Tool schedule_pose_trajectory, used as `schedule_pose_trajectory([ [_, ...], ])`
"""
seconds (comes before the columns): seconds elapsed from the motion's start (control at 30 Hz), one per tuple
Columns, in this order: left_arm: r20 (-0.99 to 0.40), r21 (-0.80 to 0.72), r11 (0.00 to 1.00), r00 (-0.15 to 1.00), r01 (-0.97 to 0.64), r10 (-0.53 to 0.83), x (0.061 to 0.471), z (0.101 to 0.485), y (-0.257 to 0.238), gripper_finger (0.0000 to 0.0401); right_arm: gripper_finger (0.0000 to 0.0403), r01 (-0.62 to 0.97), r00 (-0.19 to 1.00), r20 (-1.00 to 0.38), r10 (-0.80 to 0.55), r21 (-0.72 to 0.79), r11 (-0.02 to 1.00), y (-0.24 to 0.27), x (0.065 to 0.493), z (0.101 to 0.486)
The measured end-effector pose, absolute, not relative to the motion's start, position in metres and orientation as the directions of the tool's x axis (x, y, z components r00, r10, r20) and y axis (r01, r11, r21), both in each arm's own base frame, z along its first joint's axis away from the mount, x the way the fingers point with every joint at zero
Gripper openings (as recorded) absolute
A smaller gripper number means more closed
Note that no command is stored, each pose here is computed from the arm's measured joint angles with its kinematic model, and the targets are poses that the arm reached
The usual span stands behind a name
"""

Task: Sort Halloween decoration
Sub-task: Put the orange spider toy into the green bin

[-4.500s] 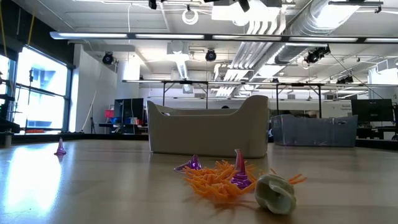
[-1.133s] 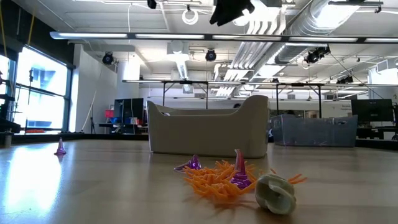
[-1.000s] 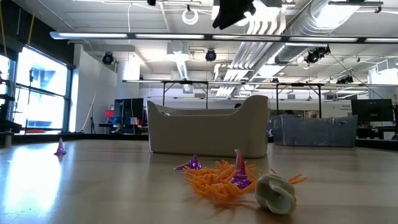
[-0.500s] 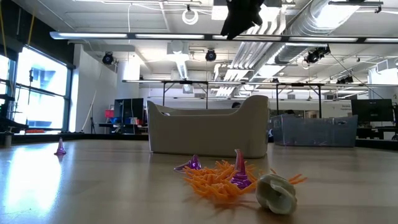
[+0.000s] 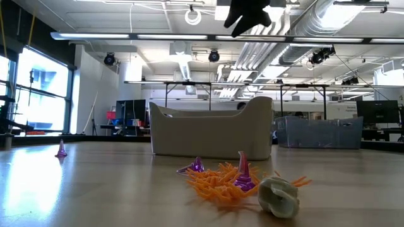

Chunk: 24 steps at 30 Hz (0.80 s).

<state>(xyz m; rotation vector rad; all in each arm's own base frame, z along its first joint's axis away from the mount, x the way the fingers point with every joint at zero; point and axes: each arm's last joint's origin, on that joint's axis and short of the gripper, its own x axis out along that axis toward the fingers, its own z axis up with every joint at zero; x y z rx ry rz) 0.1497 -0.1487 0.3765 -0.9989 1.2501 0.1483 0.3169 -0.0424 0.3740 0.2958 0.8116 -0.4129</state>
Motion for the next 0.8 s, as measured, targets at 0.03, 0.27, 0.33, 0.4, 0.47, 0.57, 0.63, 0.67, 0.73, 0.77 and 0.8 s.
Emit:
schedule_pose_trajectory([
  [0.03,-0.858,-0.514,0.606,0.348,-0.607,-0.379,0.145,0.373,-0.154,0.0001,0.0194,0.463,0.611,-0.756,-0.236,0.100,0.881,-0.040,0.317,0.373],
  [0.27,-0.937,-0.346,0.712,0.259,-0.611,-0.232,0.127,0.326,-0.182,0.0005,0.0194,0.478,0.511,-0.836,-0.200,0.083,0.874,-0.024,0.307,0.366],
  [0.33,-0.957,-0.285,0.740,0.221,-0.609,-0.186,0.125,0.309,-0.186,0.0009,0.0194,0.486,0.473,-0.859,-0.196,0.069,0.871,-0.020,0.304,0.363],
  [0.4,-0.972,-0.226,0.758,0.187,-0.611,-0.139,0.123,0.293,-0.187,0.0012,0.0194,0.502,0.442,-0.873,-0.208,0.049,0.864,-0.017,0.301,0.362],
  [0.47,-0.981,-0.184,0.766,0.165,-0.616,-0.103,0.124,0.279,-0.188,0.0012,0.0194,0.517,0.426,-0.877,-0.221,0.036,0.855,-0.014,0.299,0.361],
  [0.57,-0.984,-0.165,0.768,0.159,-0.619,-0.083,0.126,0.262,-0.190,0.0013,0.0194,0.531,0.424,-0.874,-0.235,0.030,0.847,-0.012,0.299,0.361],
  [0.63,-0.978,-0.195,0.763,0.177,-0.617,-0.107,0.128,0.252,-0.194,0.0013,0.0194,0.529,0.425,-0.873,-0.239,0.025,0.848,-0.011,0.299,0.361],
  [0.67,-0.975,-0.212,0.760,0.186,-0.615,-0.121,0.130,0.247,-0.196,0.0013,0.0194,0.526,0.425,-0.873,-0.238,0.024,0.850,-0.010,0.299,0.361],
  [0.73,-0.964,-0.261,0.750,0.213,-0.608,-0.162,0.133,0.236,-0.201,0.0013,0.0194,0.526,0.425,-0.873,-0.239,0.023,0.850,-0.010,0.299,0.361],
  [0.77,-0.958,-0.282,0.745,0.224,-0.604,-0.181,0.135,0.230,-0.204,0.0013,0.0194,0.526,0.425,-0.873,-0.239,0.023,0.850,-0.010,0.299,0.361],
  [0.8,-0.952,-0.300,0.742,0.234,-0.600,-0.196,0.136,0.224,-0.206,0.0014,0.0194,0.525,0.425,-0.873,-0.239,0.023,0.851,-0.010,0.299,0.361],
])
